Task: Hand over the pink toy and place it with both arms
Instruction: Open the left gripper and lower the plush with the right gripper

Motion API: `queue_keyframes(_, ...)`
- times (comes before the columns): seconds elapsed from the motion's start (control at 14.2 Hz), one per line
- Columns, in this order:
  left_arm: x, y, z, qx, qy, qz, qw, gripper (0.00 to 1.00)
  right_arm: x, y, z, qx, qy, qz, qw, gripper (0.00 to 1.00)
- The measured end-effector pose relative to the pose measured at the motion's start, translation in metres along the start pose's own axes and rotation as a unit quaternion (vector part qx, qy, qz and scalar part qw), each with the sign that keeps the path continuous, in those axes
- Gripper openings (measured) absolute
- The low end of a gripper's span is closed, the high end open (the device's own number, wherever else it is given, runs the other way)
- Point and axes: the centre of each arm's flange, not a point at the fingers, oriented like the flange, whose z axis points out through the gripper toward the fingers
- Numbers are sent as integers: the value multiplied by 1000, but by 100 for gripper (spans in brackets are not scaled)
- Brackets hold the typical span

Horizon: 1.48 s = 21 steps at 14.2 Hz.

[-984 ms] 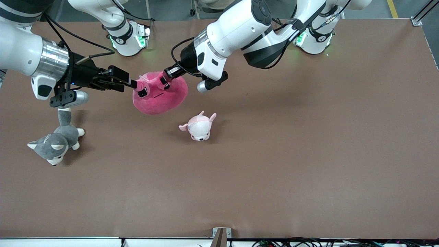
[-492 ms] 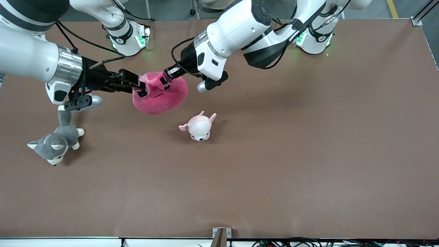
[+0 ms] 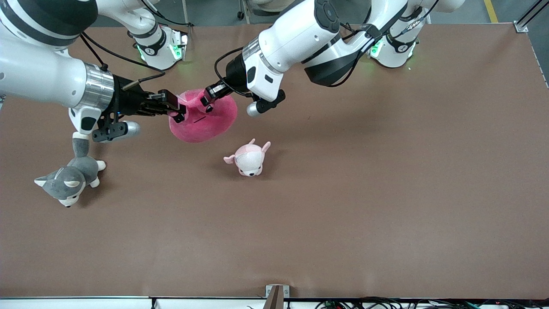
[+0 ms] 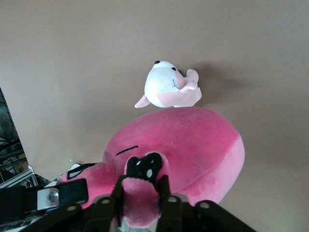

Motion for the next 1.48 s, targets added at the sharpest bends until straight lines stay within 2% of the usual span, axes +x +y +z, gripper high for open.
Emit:
queue_keyframes(0.07,0,0,0,0,0,0,1000,9,0,0,0,0,0,-1,1000,15)
queue_keyframes(0.35,0,0,0,0,0,0,1000,9,0,1,-3,1,3,-1,1000,13)
queue_keyframes(0.49,0,0,0,0,0,0,1000,23,1,2,-4,1,4,0,1000,13)
queue_keyframes(0.84,22,7,-11,-5,16,-5,1000,76,3,16,-12,1,3,9,1000,13)
queue_keyframes(0.98,46,9,-25,18,48,11,999,96,8,32,-23,4,11,5,1000,13)
queue_keyframes(1.05,62,10,-37,32,72,20,997,100,11,47,-32,7,18,3,1000,13)
queue_keyframes(1.19,92,13,-63,55,115,37,991,100,21,90,-49,13,29,13,999,13)
queue_keyframes(1.34,118,10,-84,95,157,62,981,100,39,146,-53,19,29,36,999,13)
queue_keyframes(1.48,148,1,-108,153,191,93,965,100,59,203,-38,27,6,54,998,13)
